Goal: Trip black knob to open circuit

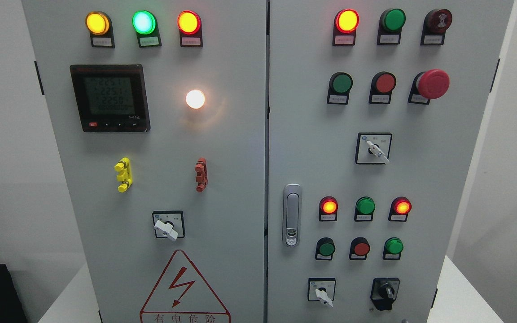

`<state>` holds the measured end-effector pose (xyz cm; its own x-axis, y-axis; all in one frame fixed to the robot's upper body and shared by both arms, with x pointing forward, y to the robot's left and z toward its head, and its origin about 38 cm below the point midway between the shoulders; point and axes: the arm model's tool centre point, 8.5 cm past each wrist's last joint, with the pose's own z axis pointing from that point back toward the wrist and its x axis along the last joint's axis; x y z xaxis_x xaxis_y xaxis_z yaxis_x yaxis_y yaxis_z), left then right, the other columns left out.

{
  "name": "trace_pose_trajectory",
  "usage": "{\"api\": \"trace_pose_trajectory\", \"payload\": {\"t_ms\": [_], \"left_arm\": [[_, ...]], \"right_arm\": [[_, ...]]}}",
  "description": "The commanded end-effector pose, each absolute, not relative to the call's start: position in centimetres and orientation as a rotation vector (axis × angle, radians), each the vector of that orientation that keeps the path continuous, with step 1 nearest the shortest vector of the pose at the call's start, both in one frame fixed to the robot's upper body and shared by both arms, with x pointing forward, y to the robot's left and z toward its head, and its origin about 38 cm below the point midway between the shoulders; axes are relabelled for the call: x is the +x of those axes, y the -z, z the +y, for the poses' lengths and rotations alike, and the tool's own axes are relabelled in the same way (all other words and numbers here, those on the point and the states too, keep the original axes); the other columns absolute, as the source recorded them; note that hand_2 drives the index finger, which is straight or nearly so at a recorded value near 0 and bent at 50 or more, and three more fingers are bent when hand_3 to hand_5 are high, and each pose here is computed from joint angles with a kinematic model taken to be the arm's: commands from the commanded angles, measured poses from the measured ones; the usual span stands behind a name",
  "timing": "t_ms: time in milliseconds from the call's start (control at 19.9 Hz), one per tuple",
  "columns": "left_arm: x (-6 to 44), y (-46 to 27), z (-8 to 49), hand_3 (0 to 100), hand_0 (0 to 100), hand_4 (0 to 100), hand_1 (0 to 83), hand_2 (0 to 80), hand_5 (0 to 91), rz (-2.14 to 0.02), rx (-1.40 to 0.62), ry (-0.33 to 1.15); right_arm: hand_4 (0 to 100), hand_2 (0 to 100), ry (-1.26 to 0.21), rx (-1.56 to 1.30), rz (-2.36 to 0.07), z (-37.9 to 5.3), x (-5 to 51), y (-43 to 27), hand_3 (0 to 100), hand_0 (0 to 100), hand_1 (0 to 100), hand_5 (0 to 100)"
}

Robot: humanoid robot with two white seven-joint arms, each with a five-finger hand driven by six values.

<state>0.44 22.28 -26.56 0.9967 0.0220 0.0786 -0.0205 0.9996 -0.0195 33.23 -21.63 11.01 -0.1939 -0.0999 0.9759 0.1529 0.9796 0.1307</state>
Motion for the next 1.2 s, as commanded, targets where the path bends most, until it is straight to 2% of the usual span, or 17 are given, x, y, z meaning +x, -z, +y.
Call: {"api": "trace_pose_trajectory", "payload": {"t_ms": [0,1153], "left_arm": [[0.6,26.6,22.2,0,12,0,38.9,0.0,0.0,-0.084,-0.020,-0.025],[0.6,26.6,22.2,0,12,0,38.9,0.0,0.0,-0.084,-0.020,-0.025]], "right_arm": [[100,1,0.228,-0.024,-1.798,-21.5,33.7,-12.6,100,0,3,100],[100,4,0.201,0.019,-1.823,-20.0,34.4,-14.0,100,0,4,100]]}}
